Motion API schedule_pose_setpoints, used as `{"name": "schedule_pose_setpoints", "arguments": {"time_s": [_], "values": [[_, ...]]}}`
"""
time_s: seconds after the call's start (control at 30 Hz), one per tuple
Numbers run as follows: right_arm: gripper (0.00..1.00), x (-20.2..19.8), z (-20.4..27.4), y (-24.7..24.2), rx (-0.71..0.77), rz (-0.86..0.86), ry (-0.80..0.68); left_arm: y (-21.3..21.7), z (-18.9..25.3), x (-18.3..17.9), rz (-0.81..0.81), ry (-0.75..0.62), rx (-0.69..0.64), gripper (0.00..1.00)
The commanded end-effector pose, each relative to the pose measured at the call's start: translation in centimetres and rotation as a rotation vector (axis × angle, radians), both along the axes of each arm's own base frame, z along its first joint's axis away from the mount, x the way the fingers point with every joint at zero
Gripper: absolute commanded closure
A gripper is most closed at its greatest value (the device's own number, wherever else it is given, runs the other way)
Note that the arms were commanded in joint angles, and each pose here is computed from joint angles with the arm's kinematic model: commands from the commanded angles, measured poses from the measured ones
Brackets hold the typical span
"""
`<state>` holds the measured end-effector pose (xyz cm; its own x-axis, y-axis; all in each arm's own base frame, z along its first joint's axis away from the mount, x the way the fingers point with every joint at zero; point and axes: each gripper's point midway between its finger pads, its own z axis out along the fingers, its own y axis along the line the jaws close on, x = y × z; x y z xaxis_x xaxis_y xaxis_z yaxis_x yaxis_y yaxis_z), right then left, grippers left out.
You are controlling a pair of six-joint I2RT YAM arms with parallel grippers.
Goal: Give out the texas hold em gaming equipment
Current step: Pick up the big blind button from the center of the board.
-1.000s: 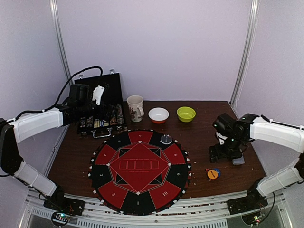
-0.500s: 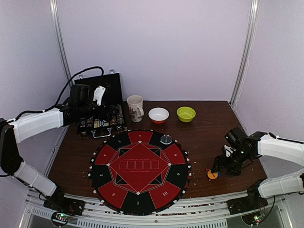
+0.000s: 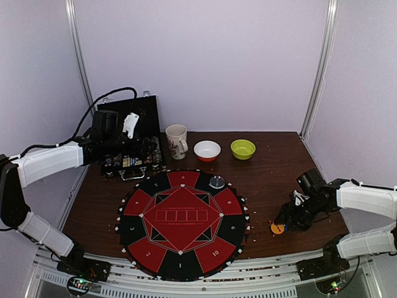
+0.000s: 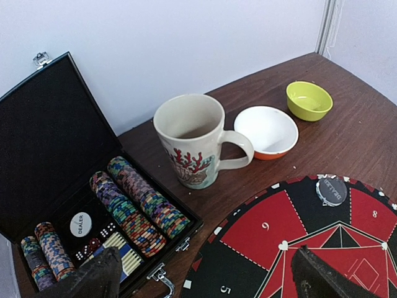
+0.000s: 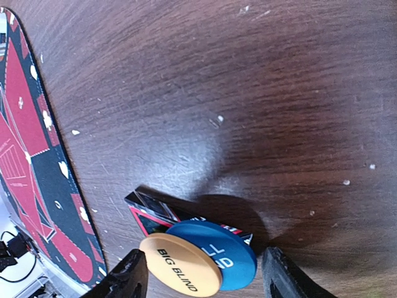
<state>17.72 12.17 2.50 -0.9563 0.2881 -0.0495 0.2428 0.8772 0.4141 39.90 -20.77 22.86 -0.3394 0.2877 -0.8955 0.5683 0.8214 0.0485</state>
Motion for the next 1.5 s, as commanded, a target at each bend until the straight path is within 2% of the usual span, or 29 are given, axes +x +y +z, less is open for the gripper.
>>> {"name": "schedule_pose_setpoints", "arguments": {"time_s": [0.0,0.43,0.7,0.87,1.03,1.27,1.37,1.47], "values": [[0.35,-1.3,-1.2,-0.4,0.002,-0.008,0.054,-0.7,1.2,-0.3,-0.036,-0.048,-0.023,0.02],[0.45,-3.0,-2.0,0.9,0.135,-0.034,0.105,-2.1,0.6,-0.8,-0.088,-0.022,-0.046,0.02],[0.55,-2.9,-3.1,-0.3,0.065,-0.060,0.108,-3.0,0.2,-1.2,-0.119,-0.018,-0.039,0.02],[0.60,-1.6,-2.7,-1.6,-0.016,-0.089,0.066,-3.1,0.0,-1.2,-0.121,-0.016,-0.035,0.02],[0.57,0.3,-1.4,-2.5,-0.102,-0.071,0.036,-3.0,0.0,-1.3,-0.124,-0.019,-0.030,0.02],[0.56,3.3,3.7,-4.2,-0.228,-0.102,-0.113,-3.0,0.1,-1.4,-0.127,-0.026,-0.024,0.02],[0.49,4.2,6.8,-3.2,-0.351,-0.011,-0.190,-2.9,-0.1,-1.3,-0.123,-0.025,-0.019,0.02],[0.43,3.5,6.9,-1.8,-0.475,0.105,-0.155,-2.8,-0.1,-1.1,-0.117,-0.028,-0.012,0.02]]}}
